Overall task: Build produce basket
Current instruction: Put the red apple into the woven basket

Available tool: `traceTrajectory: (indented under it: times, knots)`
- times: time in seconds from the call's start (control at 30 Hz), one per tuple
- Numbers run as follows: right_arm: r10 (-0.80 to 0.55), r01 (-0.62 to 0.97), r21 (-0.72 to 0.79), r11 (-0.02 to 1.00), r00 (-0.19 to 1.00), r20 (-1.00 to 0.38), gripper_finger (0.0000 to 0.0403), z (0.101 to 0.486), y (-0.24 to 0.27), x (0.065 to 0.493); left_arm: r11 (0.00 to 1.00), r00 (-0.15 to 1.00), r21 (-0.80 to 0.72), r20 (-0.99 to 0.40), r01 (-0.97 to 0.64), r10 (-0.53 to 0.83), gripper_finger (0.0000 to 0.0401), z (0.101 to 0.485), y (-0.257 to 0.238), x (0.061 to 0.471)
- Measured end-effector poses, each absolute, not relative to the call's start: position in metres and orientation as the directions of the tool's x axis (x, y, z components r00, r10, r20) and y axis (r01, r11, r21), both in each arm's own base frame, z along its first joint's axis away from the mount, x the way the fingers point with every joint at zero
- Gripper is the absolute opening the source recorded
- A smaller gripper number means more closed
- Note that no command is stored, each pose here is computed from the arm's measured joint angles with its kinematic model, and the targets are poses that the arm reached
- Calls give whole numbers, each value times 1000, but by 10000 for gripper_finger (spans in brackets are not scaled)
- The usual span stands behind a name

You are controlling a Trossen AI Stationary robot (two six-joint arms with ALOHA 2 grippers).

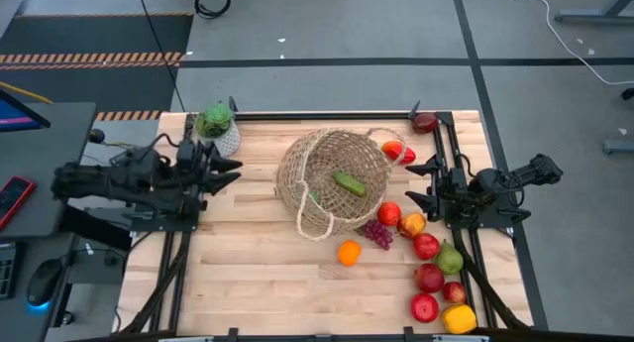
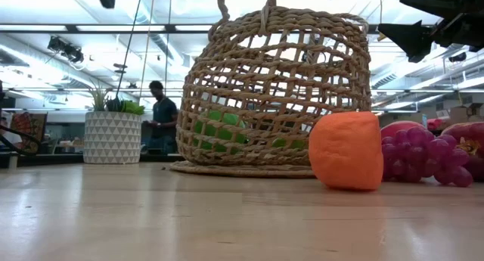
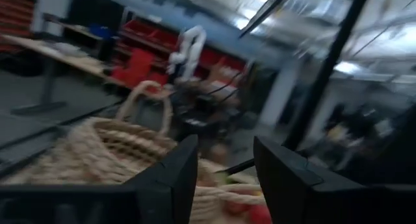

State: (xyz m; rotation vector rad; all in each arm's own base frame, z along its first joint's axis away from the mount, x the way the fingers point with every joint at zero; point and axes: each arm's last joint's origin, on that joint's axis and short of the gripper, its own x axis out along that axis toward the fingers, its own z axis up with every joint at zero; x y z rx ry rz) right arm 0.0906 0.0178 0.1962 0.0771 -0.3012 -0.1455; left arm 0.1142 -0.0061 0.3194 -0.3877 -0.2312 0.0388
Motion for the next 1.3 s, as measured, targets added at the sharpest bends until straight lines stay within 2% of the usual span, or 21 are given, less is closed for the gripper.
traceTrajectory:
  times: [0.23,0.73,1.13,1.3]
  knots:
    - [-154,131,97,987,945,290,360,196,18,91,893,936,-433,349,122,41,130,297,-6,101]
    - [-155,131,98,987,944,290,360,196,18,91,814,857,-497,515,303,-4,88,235,-6,88]
    - [-155,132,97,987,944,290,360,196,18,91,756,941,-579,302,307,-151,77,207,-18,100]
    - [-154,131,97,987,945,290,360,196,18,91,750,931,-573,330,330,-157,77,205,-19,99]
